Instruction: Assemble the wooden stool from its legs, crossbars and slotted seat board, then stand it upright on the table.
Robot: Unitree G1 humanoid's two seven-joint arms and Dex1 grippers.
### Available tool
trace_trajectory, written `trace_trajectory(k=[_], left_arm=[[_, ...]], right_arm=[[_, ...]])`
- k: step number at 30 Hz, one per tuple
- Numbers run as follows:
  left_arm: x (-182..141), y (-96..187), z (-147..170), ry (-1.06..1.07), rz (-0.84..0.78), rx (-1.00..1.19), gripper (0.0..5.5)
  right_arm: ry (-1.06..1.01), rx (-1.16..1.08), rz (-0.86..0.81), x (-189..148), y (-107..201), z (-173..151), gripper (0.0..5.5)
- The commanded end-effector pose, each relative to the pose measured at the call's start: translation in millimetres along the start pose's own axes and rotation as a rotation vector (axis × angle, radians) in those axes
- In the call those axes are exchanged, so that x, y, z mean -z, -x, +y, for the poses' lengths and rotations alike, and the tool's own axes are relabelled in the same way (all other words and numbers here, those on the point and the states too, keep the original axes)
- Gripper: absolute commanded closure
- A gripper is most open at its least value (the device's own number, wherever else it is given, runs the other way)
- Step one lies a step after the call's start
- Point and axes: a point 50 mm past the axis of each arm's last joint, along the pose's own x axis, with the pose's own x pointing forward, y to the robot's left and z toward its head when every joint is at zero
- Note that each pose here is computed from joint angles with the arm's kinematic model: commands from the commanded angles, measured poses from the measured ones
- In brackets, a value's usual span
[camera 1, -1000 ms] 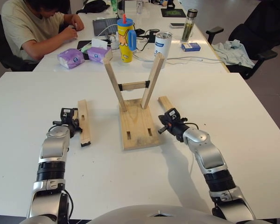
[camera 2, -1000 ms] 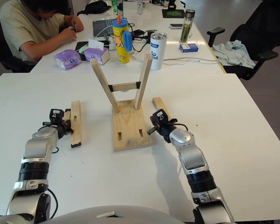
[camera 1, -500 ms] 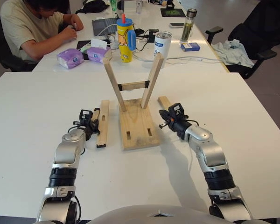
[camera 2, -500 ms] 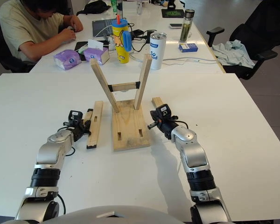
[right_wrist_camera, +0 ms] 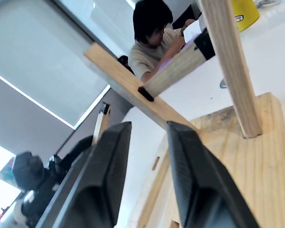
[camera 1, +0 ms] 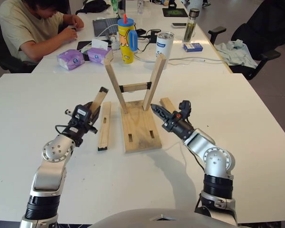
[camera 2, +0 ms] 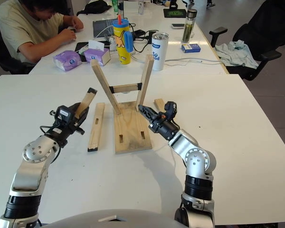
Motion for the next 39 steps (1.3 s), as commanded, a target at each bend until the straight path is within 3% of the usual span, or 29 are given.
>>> trace_trajectory(k=[1,3,8,12,19,35,39], left_arm=[[-22.8,-0.9,-19.0,-0.064,-0.127,0.067,4.18],[-26.9,-4.9,-28.3,-0.064,-0.154,0.1,4.18],[-38.4,-17.0,-43.1,-0.044,-0.206,0.16,4.18],[-45.6,-22.5,-48.4,-0.005,-0.228,0.185,4.18],[-52.3,-26.3,-57.7,0.008,-0.247,0.238,4.18],[-52.3,-27.5,-65.3,0.075,-0.237,0.298,4.18],[-52.3,-28.0,-63.8,0.09,-0.231,0.29,4.18]], right_arm=[[-0.145,-0.09,-0.048,-13.9,-7.4,12.1,3.5],[-0.174,-0.121,-0.061,-18.2,-9.7,17.8,3.15],[-0.175,-0.17,-0.03,-18.7,-15.5,28.9,3.11],[-0.154,-0.204,-0.006,-17.4,-17.4,36.0,2.43],[-0.14,-0.208,-0.019,-17.3,-22.1,38.1,2.4],[-0.141,-0.185,-0.029,-13.2,-23.2,34.8,4.98],[-0.133,-0.18,-0.022,-13.1,-22.7,34.2,5.04]])
